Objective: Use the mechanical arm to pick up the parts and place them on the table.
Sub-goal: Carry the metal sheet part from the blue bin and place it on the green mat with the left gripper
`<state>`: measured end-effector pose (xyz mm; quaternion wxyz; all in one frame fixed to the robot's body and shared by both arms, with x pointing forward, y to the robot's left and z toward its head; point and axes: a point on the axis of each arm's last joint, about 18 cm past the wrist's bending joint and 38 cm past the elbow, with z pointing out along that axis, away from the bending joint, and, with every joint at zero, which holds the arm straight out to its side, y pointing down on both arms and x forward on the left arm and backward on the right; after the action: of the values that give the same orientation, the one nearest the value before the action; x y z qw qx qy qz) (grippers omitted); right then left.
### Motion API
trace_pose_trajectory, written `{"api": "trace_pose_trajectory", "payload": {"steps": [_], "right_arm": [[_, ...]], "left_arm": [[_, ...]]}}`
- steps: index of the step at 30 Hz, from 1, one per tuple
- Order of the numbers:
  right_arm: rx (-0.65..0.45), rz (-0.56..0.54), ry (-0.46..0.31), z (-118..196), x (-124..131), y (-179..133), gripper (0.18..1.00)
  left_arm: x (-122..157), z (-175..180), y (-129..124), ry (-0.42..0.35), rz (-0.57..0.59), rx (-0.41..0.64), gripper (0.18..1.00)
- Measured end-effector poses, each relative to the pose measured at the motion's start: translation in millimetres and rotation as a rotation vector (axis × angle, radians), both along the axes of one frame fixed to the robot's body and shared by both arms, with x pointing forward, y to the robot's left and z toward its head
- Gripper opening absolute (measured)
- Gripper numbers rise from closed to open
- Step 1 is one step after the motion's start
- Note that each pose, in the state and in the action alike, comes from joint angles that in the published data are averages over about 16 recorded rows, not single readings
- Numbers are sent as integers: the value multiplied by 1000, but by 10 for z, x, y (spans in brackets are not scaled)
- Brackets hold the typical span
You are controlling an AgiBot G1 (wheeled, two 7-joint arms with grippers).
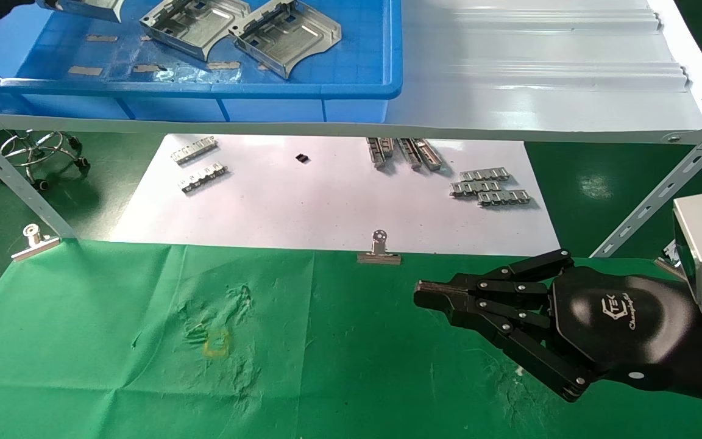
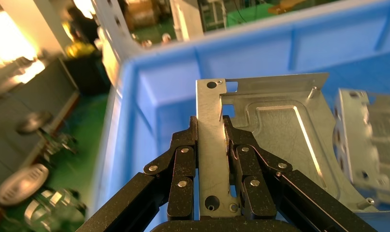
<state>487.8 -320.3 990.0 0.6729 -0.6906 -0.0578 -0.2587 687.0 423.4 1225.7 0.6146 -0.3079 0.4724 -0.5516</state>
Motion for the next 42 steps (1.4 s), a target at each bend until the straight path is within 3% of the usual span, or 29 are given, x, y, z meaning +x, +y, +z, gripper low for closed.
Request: {"api": "trace_pose_trajectory", "payload": {"steps": [7,13,28,34,42], "right_arm": [[0,0,0,0,0,0,192],[0,0,0,0,0,0,192],[0,0,0,0,0,0,192],[0,0,0,0,0,0,192],[0,0,0,0,0,0,192]], "left_arm": [[-186,80,-61,-64,-89,63,270],[-404,-33,-220,-98,-243,164,270],[-1285,-890,-648,-170,-684,648,269],[-1422,-1278,-708,-128,-757,814,269],[-1082,-1848,-647,22,-695,949,269]]}}
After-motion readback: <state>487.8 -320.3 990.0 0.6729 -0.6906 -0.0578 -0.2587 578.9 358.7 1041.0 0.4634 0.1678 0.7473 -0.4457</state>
